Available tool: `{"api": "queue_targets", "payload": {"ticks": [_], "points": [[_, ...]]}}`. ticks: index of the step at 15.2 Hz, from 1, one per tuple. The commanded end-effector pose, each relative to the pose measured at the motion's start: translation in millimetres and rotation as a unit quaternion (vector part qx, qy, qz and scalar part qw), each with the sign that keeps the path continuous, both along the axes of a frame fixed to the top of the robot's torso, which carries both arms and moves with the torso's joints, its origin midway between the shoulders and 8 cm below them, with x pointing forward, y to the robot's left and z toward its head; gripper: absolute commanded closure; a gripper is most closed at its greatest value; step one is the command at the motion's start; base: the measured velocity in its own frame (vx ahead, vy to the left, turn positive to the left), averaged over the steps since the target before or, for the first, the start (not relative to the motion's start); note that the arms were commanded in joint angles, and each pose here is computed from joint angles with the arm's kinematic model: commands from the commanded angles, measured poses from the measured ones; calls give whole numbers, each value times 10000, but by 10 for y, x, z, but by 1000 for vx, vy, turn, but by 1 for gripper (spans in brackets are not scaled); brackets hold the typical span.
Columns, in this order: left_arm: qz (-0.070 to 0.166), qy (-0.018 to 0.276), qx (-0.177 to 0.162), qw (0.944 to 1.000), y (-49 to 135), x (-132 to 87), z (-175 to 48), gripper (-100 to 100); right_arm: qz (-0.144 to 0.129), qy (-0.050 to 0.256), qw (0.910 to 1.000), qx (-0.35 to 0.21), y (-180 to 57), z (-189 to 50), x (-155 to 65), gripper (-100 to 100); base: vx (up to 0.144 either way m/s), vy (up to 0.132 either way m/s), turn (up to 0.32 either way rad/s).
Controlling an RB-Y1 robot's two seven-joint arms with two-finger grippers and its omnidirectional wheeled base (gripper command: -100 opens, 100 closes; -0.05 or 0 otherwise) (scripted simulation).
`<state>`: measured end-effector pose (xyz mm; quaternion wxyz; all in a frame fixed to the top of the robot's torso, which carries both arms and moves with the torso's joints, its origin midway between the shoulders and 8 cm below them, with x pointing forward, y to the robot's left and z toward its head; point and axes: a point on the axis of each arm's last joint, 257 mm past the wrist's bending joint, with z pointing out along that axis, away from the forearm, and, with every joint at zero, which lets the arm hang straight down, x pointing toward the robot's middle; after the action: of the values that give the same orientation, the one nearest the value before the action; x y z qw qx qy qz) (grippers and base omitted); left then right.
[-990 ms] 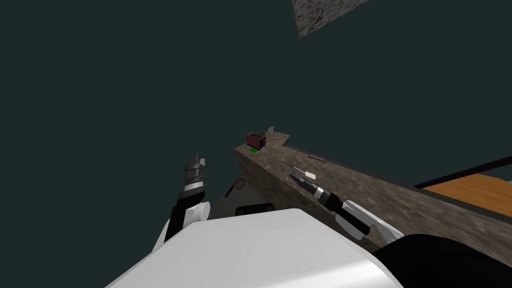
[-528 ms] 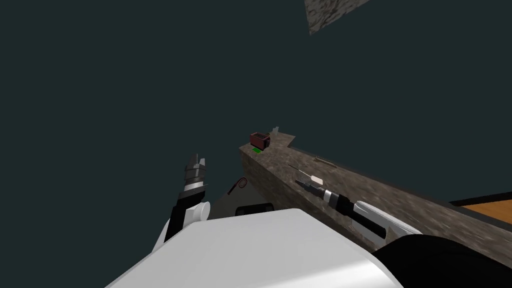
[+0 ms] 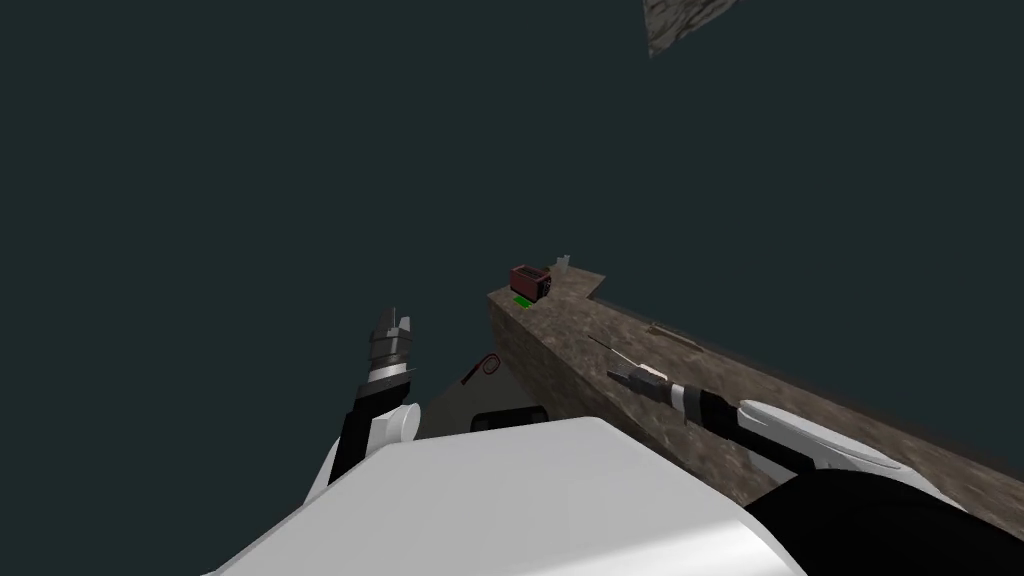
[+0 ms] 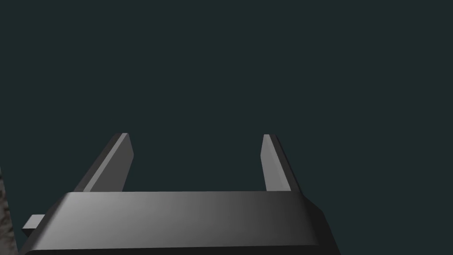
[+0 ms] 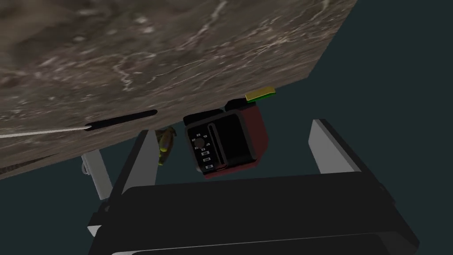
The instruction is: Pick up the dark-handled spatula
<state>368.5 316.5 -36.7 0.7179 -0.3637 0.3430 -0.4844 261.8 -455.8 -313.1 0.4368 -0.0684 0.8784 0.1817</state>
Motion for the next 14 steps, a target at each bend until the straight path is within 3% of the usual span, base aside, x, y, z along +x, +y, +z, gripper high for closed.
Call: {"api": "queue_targets", "payload": {"ticks": [1, 6, 9, 11, 13, 14], "points": [[0, 0, 0, 10000, 0, 0, 0, 0, 106, 170, 9995, -252, -139, -31, -63, -100, 29, -1, 185], [0, 0, 0, 10000, 0, 0, 0, 0, 321, 743, 9922, -951, -627, -123, -354, -100, 21, -9, 180], [0, 0, 0, 10000, 0, 0, 0, 0, 396, 934, 9880, -1165, -781, -136, -453, -100, 25, -7, 153], [0, 0, 0, 10000, 0, 0, 0, 0, 519, 1305, 9783, -1520, -1053, -161, -666, -100, 47, -7, 220], [1, 1, 0, 10000, 1, 0, 0, 0, 520, 1305, 9783, -1521, -1053, -161, -666, -100, 14, -5, 72], [1, 1, 0, 10000, 1, 0, 0, 0, 575, 1487, 9730, -1670, -1173, -171, -779, -100, 31, -5, 149]]}}
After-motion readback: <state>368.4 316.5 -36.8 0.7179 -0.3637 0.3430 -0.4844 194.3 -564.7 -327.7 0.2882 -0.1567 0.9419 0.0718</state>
